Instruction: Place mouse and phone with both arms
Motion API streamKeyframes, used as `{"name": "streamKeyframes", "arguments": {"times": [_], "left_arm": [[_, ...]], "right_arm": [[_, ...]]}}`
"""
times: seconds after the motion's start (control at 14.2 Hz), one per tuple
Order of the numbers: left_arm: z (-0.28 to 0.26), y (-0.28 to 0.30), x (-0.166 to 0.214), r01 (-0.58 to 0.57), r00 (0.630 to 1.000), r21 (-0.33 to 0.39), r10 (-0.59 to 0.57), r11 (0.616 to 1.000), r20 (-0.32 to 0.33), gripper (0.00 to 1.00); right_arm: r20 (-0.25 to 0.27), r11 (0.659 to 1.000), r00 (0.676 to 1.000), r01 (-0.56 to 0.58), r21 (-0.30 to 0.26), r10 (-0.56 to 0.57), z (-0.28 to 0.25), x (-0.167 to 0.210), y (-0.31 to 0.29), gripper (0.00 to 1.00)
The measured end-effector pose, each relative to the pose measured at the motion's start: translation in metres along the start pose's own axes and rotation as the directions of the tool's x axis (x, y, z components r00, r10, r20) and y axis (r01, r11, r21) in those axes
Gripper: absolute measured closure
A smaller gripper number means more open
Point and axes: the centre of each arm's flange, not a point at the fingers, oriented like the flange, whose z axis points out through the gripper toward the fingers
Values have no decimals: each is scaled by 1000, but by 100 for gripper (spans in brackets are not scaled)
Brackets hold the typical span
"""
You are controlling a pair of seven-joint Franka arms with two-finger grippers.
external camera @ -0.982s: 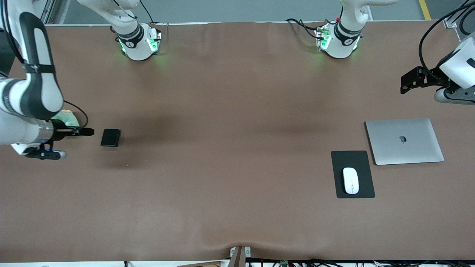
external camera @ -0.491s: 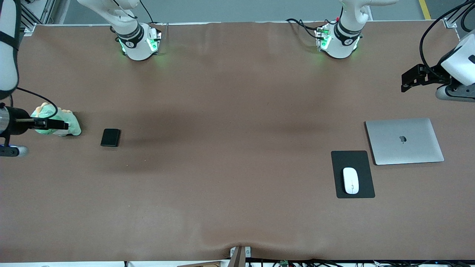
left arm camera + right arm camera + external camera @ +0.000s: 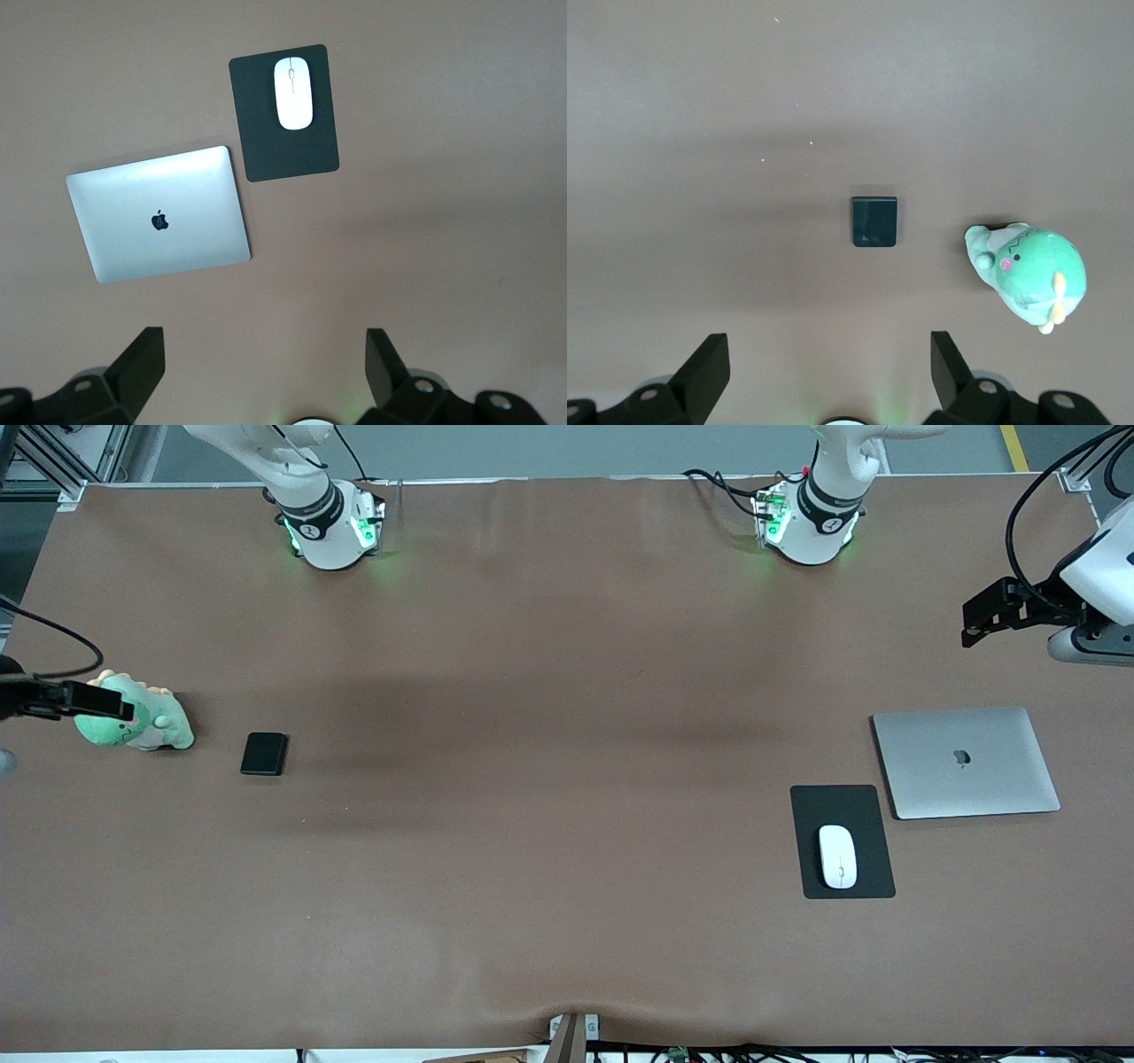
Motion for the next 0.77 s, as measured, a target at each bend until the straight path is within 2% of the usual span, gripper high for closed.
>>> {"name": "streamKeyframes", "arguments": {"times": [0.35,0.77], "left_arm": [[0,0,0,0,1000,0,0,1000,-1,0],[0,0,0,1,1000,0,-1,1000,-1,0]], "right_arm": [[-56,1000,998,4,-1,-4,-47,-44,-15,0],[-50,1000,999,-20,18,21,-48,-73,-22,0]]}}
